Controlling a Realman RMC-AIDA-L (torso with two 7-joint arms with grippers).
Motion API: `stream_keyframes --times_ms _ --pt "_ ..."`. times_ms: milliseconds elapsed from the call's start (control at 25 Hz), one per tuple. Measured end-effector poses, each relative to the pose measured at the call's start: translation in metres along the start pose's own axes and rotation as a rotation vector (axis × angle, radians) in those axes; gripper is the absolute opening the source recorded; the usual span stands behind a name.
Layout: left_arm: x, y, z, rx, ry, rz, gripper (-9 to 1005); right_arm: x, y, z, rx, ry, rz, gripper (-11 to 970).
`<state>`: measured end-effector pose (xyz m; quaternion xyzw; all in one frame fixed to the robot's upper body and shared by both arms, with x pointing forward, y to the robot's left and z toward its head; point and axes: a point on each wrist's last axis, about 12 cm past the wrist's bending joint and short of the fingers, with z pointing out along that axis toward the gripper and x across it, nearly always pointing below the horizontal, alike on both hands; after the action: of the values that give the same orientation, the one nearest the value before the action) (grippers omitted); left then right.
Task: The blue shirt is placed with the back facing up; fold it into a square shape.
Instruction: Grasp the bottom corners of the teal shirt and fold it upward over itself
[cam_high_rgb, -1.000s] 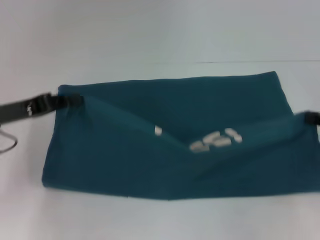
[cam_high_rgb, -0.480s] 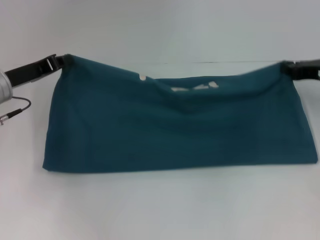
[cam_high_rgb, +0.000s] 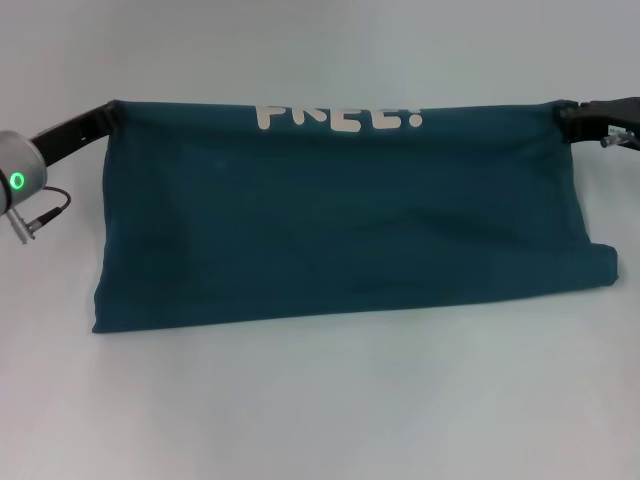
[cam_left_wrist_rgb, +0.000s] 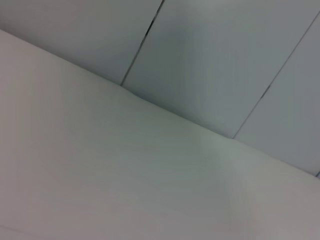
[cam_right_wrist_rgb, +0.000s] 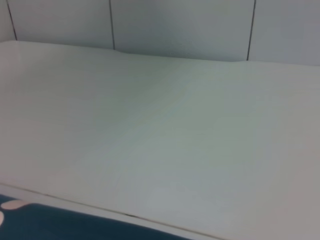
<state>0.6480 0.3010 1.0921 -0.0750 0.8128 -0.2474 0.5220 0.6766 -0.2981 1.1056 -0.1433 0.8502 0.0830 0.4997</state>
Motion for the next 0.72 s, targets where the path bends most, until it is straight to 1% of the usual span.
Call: stream_keyframes --times_ms 200,720 --pt "0.0001 -0.0024 0.0049 -0.02 -0.001 0.022 95 -0.0001 0.0012 0.0022 0.013 0.003 -0.005 79" --pt "0.0042 -0.0016 0.0048 -0.036 -0.001 0.015 102 0.0043 0.0034 0.0036 0.019 0.016 -0.017 90"
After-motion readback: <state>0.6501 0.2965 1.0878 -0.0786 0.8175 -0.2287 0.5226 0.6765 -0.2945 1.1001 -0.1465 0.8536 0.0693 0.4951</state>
